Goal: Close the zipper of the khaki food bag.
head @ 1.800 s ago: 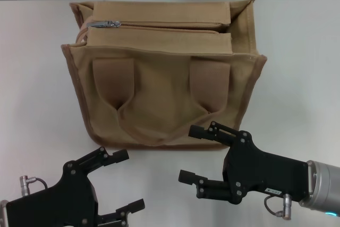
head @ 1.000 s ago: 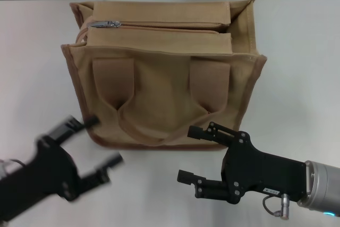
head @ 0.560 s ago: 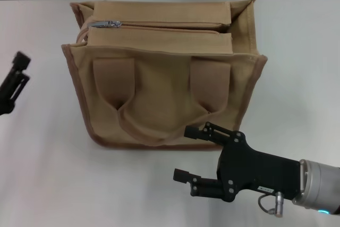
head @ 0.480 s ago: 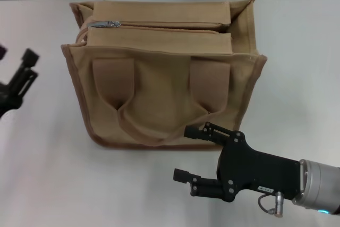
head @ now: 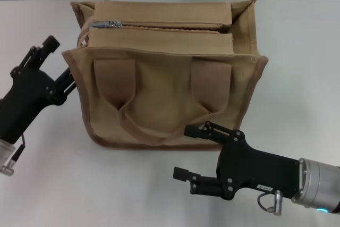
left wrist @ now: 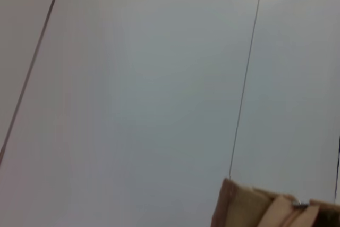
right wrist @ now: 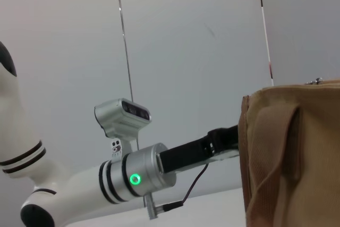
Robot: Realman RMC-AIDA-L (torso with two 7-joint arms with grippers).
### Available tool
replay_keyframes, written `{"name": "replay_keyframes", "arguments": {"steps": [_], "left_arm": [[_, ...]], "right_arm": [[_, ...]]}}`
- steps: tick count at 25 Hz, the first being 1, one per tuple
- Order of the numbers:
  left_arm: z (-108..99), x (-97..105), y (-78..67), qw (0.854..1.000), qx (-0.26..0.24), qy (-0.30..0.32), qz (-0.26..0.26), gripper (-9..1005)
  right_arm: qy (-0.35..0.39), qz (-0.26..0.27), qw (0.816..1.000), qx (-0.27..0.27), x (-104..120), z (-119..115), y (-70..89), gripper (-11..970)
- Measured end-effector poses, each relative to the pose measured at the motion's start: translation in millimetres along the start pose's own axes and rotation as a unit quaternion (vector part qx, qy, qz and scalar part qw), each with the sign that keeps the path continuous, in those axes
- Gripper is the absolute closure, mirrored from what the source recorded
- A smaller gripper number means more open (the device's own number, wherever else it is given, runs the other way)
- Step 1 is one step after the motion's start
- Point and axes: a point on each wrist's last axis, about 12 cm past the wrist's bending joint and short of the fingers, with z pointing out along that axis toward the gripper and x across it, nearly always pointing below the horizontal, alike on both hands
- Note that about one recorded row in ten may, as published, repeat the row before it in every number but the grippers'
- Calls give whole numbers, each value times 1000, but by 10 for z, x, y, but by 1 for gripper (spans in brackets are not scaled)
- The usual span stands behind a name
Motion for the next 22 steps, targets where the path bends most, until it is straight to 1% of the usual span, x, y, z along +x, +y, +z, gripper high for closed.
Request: {"name": "replay_keyframes", "arguments": {"steps": [1, 2, 6, 9, 15, 22], "left_arm": [[0, 0, 0, 1000, 0, 0, 0, 220], [99, -22, 7, 1000, 7, -7, -3, 221], [262, -37, 24, 1000, 16, -8, -4, 225], [325, -37, 41, 1000, 9, -8, -3, 229], [335, -67, 84, 999, -24, -32, -13, 235], [334, -95, 48, 998, -16, -50, -19, 243]], "right_arm": [[0, -1, 1000, 0, -3, 5, -5, 150], [0, -1, 1000, -1, -6, 10, -11, 150], [6, -4, 1000, 1, -6, 29, -37, 150], [8, -2, 1000, 3, 2, 39, -39, 150], [10, -2, 1000, 11, 9, 40, -54, 150], [11, -6, 1000, 15, -8, 66, -95, 150]]}}
